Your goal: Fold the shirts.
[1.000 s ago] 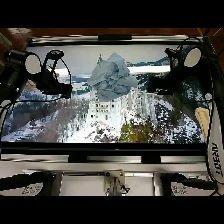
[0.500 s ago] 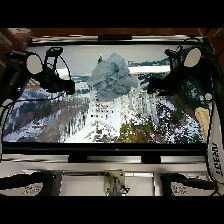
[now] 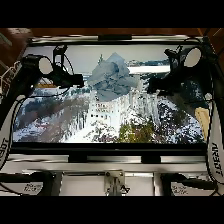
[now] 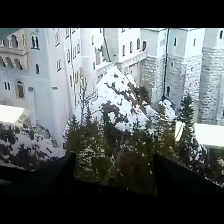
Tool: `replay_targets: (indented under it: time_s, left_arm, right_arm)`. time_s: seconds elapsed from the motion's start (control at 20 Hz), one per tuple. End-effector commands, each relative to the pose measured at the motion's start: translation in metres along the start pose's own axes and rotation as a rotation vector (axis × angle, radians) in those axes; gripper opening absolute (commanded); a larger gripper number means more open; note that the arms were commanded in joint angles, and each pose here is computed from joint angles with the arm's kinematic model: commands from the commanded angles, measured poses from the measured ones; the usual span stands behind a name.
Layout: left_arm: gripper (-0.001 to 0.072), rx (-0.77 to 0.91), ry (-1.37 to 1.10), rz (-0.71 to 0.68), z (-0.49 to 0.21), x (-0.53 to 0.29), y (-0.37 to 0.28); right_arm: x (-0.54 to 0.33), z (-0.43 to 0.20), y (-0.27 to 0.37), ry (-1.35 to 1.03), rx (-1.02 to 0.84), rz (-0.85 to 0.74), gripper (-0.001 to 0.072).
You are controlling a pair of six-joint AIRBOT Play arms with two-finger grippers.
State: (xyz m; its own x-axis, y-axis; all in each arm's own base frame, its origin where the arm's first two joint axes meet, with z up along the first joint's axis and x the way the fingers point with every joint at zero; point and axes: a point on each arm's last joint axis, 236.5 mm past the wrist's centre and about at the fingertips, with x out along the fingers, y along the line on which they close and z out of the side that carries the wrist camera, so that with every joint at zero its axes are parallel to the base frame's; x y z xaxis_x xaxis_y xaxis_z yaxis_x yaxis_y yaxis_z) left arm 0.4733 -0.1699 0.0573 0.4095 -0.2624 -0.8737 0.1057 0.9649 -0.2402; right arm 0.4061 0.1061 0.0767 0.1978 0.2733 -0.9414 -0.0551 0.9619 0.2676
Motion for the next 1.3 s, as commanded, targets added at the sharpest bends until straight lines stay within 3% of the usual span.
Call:
replay_targets:
  time_s: [0.0, 0.15, 0.45, 0.85, 0.95, 1.05, 1.1, 1.25]
  left_arm:
    - [0.0709, -0.217, 0.069, -0.208, 0.003, 0.042, -0.003]
    - [0.0707, -0.307, 0.056, -0.402, 0.019, 0.068, -0.005]
    - [0.0705, -0.329, 0.083, -0.569, 0.011, 0.116, -0.016]
    - [0.0699, -0.313, 0.011, -0.542, 0.017, 0.151, -0.017]
    - [0.0590, -0.330, -0.008, -0.535, 0.020, 0.158, -0.018]
    - [0.0589, -0.343, -0.021, -0.539, 0.021, 0.163, -0.023]
    - [0.0554, -0.336, -0.023, -0.537, 0.020, 0.165, -0.025]
    - [0.0236, -0.341, -0.039, -0.534, 0.024, 0.166, -0.023]
  right_arm:
    - [0.000, 0.004, 0.001, -0.016, -0.001, 0.002, 0.0619]
    - [0.000, 0.008, 0.001, -0.033, 0.001, 0.004, 0.0619]
    - [0.000, 0.010, 0.002, -0.044, 0.026, 0.009, 0.0619]
    - [0.000, 0.010, 0.006, -0.043, 0.055, 0.024, 0.0619]
    - [0.000, 0.010, 0.008, -0.041, 0.056, 0.033, 0.0619]
    - [0.000, 0.009, 0.011, -0.036, 0.057, 0.047, 0.0619]
    - [0.000, 0.009, 0.013, -0.035, 0.058, 0.055, 0.0619]
    - [0.000, 0.009, 0.015, -0.034, 0.064, 0.063, 0.0619]
